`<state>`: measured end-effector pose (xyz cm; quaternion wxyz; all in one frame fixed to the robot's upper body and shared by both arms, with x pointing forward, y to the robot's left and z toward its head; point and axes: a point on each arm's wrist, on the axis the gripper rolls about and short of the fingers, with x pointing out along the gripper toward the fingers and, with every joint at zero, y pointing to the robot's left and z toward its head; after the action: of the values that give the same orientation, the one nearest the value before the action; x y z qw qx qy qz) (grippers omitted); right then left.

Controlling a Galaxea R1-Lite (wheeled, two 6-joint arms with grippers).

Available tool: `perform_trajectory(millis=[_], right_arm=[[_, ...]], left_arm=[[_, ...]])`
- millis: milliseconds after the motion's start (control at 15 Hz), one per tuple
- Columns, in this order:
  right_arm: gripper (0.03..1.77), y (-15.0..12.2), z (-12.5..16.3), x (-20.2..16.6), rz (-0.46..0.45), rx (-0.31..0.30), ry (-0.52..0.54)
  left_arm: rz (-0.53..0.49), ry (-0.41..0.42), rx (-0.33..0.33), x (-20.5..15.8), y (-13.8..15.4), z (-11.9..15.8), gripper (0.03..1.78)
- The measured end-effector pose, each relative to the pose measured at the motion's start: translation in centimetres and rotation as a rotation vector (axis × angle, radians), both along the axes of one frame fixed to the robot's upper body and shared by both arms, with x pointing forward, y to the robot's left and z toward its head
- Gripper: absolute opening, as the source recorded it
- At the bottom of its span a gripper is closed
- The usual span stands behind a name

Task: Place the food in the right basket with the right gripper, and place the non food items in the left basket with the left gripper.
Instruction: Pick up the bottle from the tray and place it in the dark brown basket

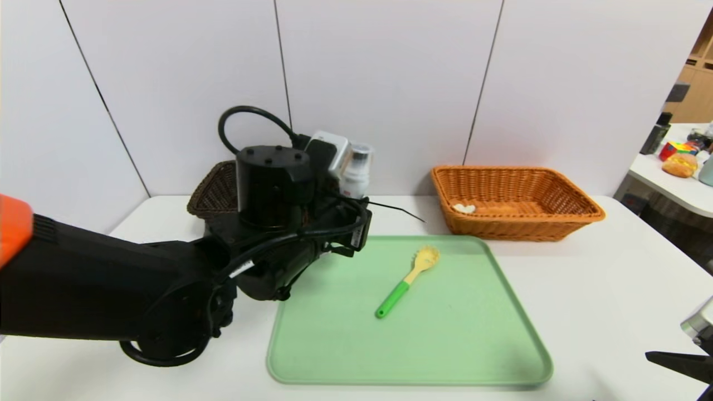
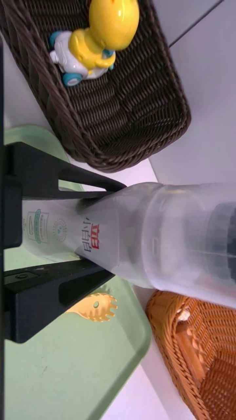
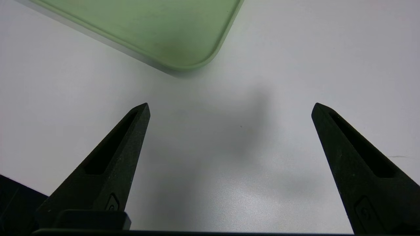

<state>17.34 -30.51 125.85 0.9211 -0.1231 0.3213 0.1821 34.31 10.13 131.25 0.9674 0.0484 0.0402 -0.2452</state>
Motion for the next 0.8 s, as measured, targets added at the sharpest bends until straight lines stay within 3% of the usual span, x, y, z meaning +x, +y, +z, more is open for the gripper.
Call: perform_trajectory(millis=[333, 800], right_arm=[[1.7, 0.0, 0.0, 0.0, 0.001, 0.001, 0.001], [1.7, 0.1, 0.0, 0.0, 0.007, -0.001, -0.001]], left_arm=[[0.062, -0.072, -0.006, 0.3, 2.7, 3.2, 0.54], [0.205, -0.092, -0.014, 4.9, 5.8, 4.9, 0.54]])
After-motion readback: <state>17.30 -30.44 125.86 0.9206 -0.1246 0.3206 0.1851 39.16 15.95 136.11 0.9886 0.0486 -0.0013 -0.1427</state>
